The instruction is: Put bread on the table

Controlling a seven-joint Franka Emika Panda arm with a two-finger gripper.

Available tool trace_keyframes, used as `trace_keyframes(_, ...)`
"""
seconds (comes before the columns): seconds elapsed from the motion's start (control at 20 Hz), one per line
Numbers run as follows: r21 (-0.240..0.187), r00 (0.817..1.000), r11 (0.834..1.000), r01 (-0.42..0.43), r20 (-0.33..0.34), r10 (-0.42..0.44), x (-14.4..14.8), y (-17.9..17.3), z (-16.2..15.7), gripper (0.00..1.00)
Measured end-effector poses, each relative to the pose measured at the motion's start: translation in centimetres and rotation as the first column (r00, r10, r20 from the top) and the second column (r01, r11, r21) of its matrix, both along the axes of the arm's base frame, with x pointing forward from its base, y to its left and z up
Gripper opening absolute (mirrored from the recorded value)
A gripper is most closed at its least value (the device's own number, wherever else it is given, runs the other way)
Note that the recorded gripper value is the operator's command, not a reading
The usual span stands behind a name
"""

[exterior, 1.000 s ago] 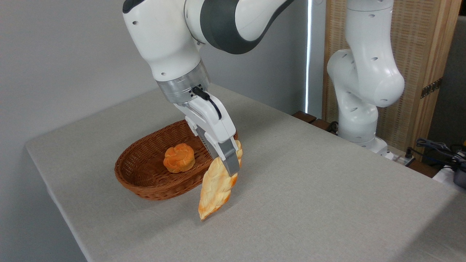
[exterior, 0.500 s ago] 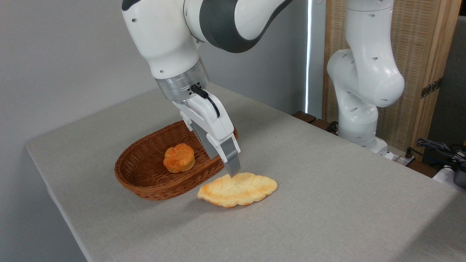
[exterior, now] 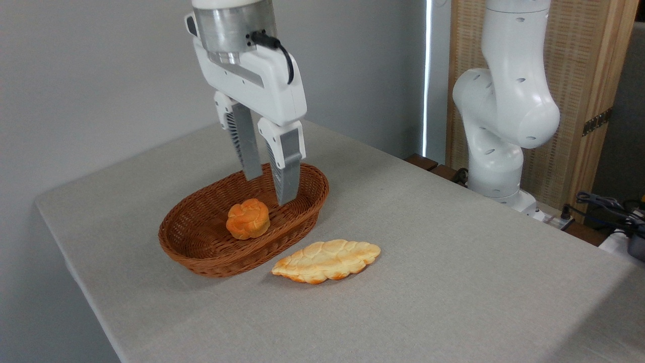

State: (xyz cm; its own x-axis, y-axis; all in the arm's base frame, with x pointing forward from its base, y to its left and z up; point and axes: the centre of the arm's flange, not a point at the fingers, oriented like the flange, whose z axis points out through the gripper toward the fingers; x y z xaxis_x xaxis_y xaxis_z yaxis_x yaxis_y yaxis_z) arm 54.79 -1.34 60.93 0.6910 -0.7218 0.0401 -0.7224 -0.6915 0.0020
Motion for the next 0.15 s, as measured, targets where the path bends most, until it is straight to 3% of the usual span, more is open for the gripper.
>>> trace_keyframes(0.15, -0.003, 0.997, 0.998, -0.058, 0.051, 0.058, 0.89, -0.27, 0.08, 1.0)
